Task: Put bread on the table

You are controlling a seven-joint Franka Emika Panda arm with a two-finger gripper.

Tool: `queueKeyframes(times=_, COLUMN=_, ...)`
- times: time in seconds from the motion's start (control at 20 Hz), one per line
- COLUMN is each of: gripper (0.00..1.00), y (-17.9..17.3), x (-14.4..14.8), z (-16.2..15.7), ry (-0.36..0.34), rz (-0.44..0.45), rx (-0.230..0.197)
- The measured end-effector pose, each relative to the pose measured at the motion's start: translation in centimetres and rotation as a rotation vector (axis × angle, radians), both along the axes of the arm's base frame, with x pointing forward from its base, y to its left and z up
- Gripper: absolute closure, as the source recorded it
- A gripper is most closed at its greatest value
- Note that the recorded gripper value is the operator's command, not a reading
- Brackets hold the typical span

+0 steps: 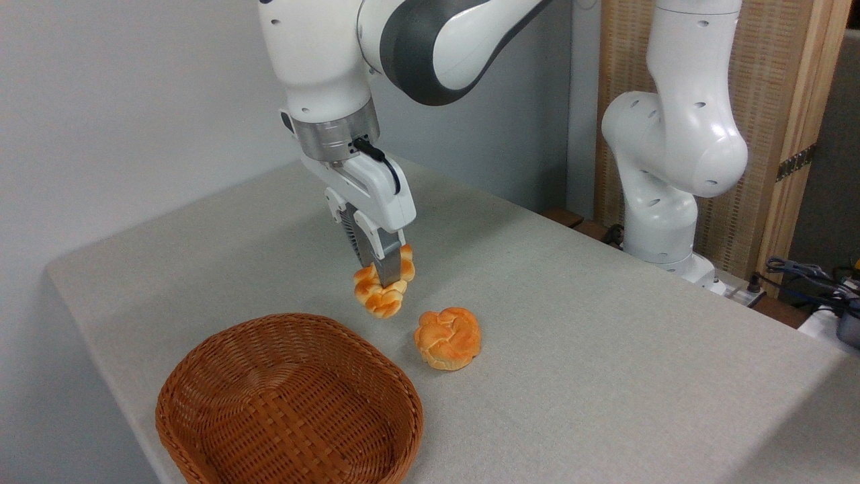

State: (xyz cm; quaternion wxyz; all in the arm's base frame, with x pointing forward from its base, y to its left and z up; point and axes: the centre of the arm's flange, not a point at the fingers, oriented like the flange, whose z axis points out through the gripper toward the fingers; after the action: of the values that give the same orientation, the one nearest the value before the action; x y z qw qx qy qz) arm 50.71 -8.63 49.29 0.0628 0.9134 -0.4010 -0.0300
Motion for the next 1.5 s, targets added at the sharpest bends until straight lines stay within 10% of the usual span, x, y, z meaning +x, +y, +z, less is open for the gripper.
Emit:
queueKeyframes(times=0.9, gripper=0.0, y=-0.1, x=0.2, z=0.7, ry=-0.029, rz=-0.002, rx=-0.005)
queueKeyframes(times=1.5, gripper=0.0, y=4.2, x=2.7, z=4.8, ry=-0.228, rz=0.07, rx=0.013)
